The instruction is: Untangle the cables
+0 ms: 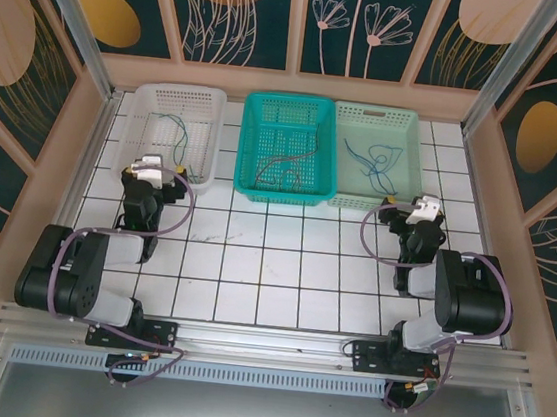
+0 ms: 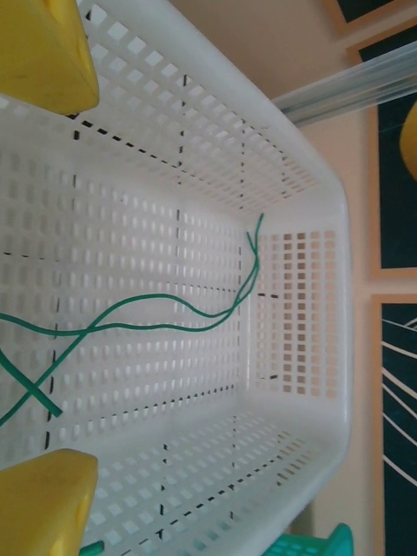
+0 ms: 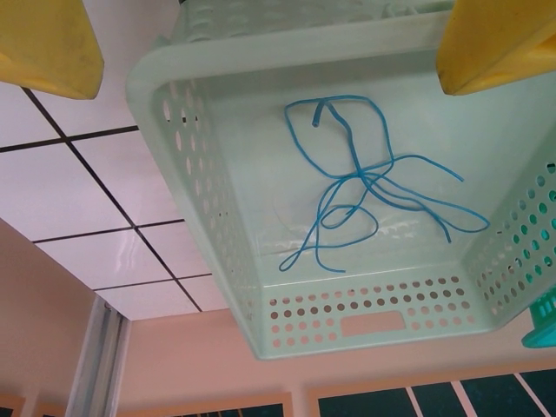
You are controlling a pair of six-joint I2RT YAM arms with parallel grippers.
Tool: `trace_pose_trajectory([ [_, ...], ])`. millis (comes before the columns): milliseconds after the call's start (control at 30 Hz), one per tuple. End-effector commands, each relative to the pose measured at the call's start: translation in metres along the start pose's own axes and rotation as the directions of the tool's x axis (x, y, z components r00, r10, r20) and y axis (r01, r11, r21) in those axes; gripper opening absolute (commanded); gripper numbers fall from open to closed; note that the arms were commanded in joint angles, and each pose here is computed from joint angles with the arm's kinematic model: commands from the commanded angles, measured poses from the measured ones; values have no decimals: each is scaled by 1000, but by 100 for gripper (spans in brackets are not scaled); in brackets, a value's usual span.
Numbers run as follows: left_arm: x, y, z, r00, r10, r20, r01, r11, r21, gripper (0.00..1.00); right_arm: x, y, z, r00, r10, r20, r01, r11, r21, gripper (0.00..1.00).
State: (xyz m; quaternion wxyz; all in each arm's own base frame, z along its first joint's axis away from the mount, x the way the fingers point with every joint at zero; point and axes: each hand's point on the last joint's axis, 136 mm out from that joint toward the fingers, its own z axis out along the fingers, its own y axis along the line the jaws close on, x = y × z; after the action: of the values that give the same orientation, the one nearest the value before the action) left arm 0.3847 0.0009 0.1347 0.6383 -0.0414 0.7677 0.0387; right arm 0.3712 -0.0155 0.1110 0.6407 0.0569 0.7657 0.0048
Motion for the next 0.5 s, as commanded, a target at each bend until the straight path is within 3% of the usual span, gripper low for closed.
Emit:
trace_pose_trajectory([
  [0, -9, 6, -5, 997, -7, 72, 8, 1000, -13, 99, -10, 5, 3, 999, 25, 30, -24, 999, -38, 99],
  [200, -5, 12, -18, 989, -35, 146, 36, 999, -8, 99, -10, 7, 4, 999, 25, 30, -23, 999, -47, 99],
  [467, -2, 23, -12, 991, -60, 117, 69, 995, -74, 99, -10, 6, 4, 999, 26, 29, -24, 999, -46, 99],
])
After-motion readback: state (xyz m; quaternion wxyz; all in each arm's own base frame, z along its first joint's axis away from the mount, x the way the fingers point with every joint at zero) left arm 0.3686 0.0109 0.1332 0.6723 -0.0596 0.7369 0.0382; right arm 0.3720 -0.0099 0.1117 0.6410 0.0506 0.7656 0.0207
